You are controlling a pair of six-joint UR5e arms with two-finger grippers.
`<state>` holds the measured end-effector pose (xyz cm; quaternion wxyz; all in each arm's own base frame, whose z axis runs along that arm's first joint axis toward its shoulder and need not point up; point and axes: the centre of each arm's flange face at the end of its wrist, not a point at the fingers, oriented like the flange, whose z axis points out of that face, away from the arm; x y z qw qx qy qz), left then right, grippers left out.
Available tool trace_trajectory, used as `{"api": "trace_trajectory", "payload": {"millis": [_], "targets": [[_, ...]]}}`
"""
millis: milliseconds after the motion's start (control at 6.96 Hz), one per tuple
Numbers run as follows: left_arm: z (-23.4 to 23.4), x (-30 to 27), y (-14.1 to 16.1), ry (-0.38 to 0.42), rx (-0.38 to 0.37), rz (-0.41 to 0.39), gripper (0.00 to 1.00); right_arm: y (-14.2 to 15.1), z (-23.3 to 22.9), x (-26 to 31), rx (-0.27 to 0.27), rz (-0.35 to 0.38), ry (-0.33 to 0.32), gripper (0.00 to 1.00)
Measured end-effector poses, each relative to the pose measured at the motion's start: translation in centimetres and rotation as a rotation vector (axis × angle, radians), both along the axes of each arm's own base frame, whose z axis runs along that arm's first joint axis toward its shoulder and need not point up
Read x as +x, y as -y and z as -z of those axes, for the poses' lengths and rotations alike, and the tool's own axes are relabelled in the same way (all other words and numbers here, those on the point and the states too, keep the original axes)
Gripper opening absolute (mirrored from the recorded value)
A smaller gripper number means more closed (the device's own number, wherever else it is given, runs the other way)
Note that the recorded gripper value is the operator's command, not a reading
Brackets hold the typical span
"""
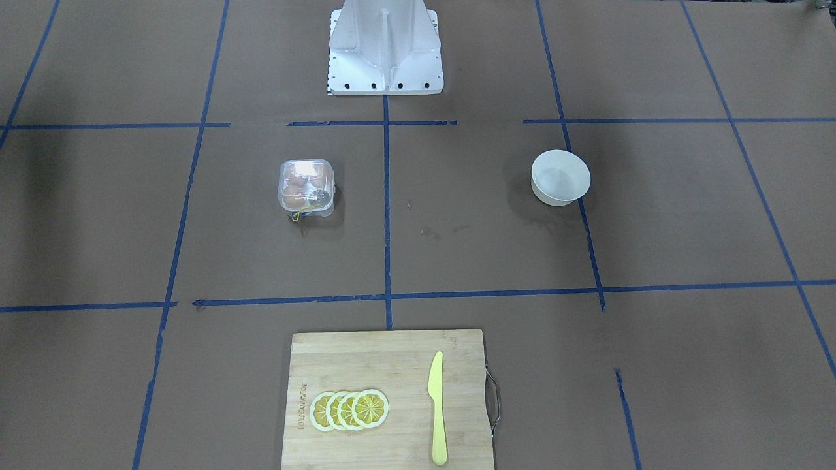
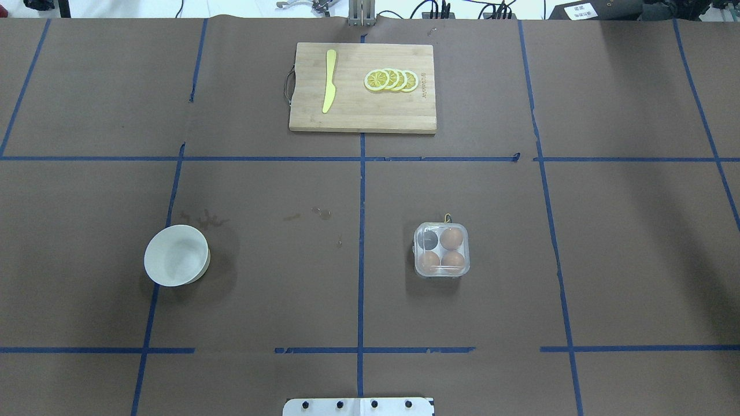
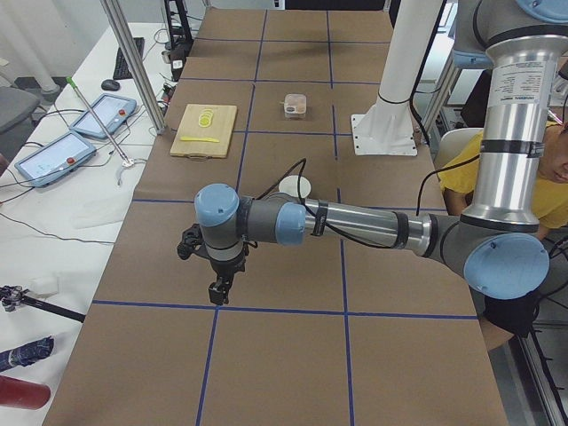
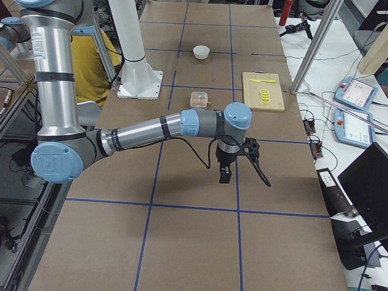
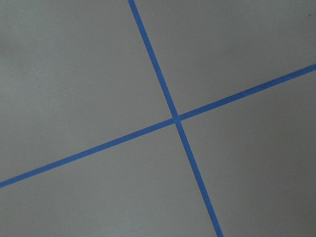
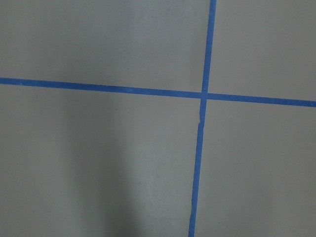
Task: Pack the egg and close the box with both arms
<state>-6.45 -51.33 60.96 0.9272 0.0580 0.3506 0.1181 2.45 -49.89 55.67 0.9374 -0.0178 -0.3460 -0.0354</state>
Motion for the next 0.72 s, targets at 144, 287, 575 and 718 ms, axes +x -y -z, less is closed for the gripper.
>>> {"api": "trace_trajectory", "payload": {"millis": [144, 287, 575, 718], "targets": [[-0.2, 0.0, -0.1, -0.009, -0.06, 0.025, 1.0, -0.3, -1.5, 0.3, -0.03, -0.002, -0.006, 1.0], [-0.3, 0.0, -0.1, -0.016, -0.118, 0.052, 1.0, -0.5, -3.0, 0.6, -0.059, -0.007, -0.007, 1.0], [-0.6, 0.2, -0.4, -0.049, -0.188, 0.088, 1.0, -0.8, -4.4, 0.9, -0.084, -0.01, -0.012, 1.0], [-0.9, 0.3, -0.7, -0.057, -0.2, 0.092, 1.0, -1.0, -4.7, 1.0, -0.09, -0.012, -0.013, 1.0]]}}
